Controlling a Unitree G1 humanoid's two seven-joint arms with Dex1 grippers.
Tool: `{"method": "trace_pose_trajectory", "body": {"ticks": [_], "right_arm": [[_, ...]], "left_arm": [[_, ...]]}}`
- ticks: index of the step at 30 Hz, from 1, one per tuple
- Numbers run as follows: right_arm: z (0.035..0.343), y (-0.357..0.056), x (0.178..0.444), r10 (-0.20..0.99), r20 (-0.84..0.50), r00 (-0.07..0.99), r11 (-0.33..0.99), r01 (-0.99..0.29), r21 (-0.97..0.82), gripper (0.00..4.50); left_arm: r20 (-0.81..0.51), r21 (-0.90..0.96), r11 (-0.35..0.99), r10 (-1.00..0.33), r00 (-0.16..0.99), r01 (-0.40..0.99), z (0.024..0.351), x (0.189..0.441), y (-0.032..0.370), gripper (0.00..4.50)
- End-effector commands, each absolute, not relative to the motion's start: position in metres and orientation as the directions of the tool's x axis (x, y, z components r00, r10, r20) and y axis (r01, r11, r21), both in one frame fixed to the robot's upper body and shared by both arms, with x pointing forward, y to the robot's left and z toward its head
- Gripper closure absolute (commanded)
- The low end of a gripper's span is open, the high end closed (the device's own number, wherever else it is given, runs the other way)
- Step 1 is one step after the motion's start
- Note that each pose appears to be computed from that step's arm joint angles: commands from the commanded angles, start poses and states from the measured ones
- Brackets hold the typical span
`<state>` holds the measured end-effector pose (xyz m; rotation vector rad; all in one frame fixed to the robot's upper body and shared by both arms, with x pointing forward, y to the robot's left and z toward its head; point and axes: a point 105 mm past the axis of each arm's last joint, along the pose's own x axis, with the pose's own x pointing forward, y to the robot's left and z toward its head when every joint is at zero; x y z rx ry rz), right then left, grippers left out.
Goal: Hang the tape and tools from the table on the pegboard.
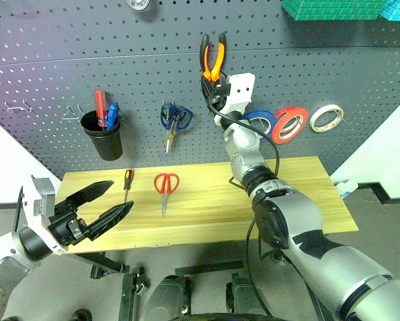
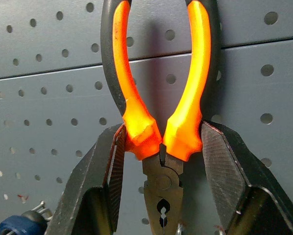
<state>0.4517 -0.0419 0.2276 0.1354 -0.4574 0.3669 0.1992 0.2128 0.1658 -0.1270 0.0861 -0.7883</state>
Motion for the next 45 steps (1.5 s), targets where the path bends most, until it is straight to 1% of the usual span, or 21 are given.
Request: {"method": "trace_pose_trajectory", "body": {"ticks": [1,7,10,15,22,31,37,45], "right_arm": [[0.253,-0.043,0.451,0.306,0.513,0.802,0.927,-0.374,0.031,2.48],[0.25,-0.046,0.452,0.308,0.505,0.806,0.926,-0.377,0.037,2.48],[0.255,-0.049,0.453,0.313,0.513,0.799,0.918,-0.392,0.051,2.48],[0.261,-0.042,0.45,0.338,0.531,0.777,0.905,-0.422,0.041,2.48],[0.263,-0.041,0.45,0.345,0.537,0.77,0.901,-0.433,0.042,2.48],[0.275,-0.037,0.447,0.353,0.568,0.744,0.892,-0.451,0.036,2.48],[0.272,-0.038,0.447,0.356,0.564,0.745,0.898,-0.439,0.013,2.48],[0.268,-0.056,0.451,0.343,0.55,0.762,0.912,-0.411,0.0,2.48]], "left_arm": [[-0.015,-0.094,0.7,-0.712,0.702,0.708,0.175,0.198,0.216,0.0],[-0.013,-0.098,0.698,-0.713,0.701,0.709,0.173,0.198,0.217,0.0],[-0.016,-0.1,0.699,-0.713,0.701,0.708,0.171,0.199,0.219,0.0],[-0.01,-0.101,0.698,-0.714,0.701,0.709,0.169,0.2,0.219,0.0],[-0.002,-0.095,0.694,-0.717,0.697,0.713,0.167,0.203,0.218,0.0],[0.007,-0.098,0.69,-0.72,0.694,0.717,0.165,0.205,0.215,0.0],[0.014,-0.1,0.687,-0.722,0.692,0.72,0.166,0.205,0.213,0.0],[0.008,-0.091,0.686,-0.724,0.69,0.722,0.167,0.206,0.213,0.0]]}}
